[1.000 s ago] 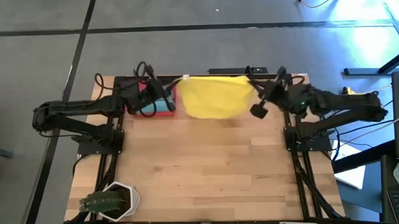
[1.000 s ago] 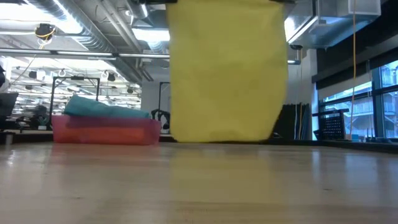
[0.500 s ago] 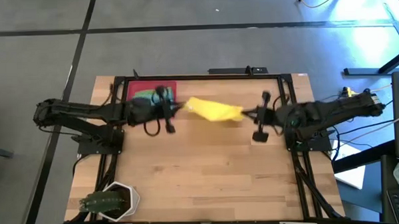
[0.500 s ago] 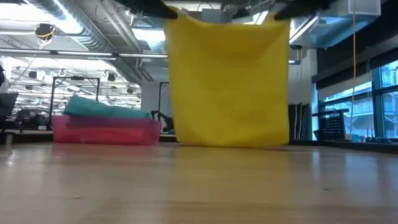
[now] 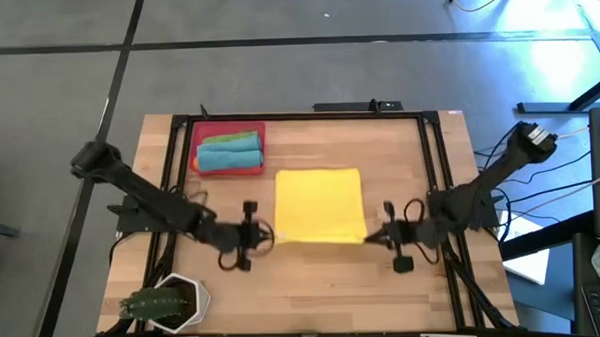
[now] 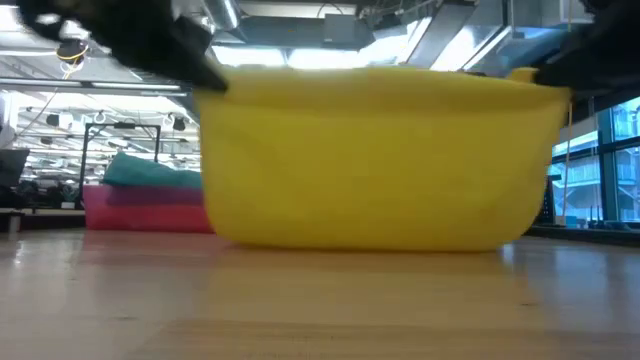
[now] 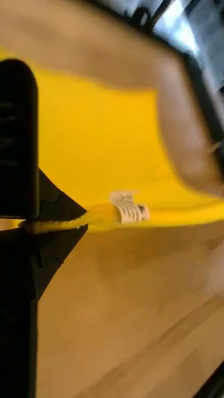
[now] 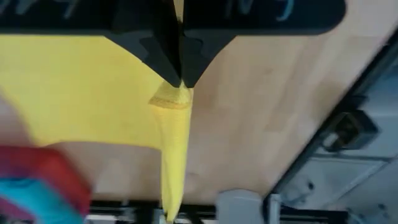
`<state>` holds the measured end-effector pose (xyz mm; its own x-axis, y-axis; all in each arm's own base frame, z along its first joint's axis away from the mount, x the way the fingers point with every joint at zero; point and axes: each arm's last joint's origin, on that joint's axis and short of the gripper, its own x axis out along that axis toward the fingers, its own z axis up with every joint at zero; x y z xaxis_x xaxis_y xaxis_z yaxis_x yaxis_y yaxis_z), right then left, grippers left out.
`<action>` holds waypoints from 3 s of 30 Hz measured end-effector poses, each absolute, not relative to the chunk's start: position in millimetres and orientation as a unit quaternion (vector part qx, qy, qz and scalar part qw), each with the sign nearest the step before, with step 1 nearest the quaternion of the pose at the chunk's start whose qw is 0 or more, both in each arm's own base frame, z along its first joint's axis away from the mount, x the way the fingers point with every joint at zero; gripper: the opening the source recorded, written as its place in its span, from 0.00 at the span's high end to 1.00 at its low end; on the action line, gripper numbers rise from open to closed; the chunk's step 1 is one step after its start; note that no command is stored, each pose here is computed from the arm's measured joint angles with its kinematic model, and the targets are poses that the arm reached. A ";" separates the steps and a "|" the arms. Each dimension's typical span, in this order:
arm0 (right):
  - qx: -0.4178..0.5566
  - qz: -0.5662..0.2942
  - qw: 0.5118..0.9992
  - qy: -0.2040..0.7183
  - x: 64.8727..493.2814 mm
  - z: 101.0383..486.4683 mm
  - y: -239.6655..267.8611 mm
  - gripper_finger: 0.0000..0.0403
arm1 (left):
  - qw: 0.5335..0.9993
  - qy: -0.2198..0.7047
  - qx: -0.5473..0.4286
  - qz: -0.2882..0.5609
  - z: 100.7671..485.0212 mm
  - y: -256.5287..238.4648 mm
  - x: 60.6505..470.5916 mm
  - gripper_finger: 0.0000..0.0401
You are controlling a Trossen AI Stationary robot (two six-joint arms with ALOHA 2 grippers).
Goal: Roll microfiber towels into tight, uniform cylinder then place into a basket
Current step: Fold the yellow microfiber towel
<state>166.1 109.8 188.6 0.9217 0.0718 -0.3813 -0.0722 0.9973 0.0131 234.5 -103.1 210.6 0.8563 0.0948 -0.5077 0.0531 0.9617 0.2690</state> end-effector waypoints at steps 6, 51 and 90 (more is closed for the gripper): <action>-0.002 0.092 0.975 0.201 169.8 167.3 151.6 1.00 | 0.957 0.268 0.101 -0.032 176.5 -148.2 240.2 1.00; -0.012 -0.355 0.891 0.282 173.7 117.7 43.5 0.84 | 0.918 0.344 0.041 0.195 126.5 27.4 300.8 0.86; 0.069 -0.187 0.950 0.239 226.8 133.0 62.1 0.70 | 0.966 0.189 -0.060 0.164 125.8 -94.6 303.8 0.72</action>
<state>226.8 62.1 133.0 0.8156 -0.3223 -0.4806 0.3884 0.9205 0.0418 303.8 -94.6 125.8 0.8749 0.2934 -0.3852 -0.3389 0.9392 -0.0544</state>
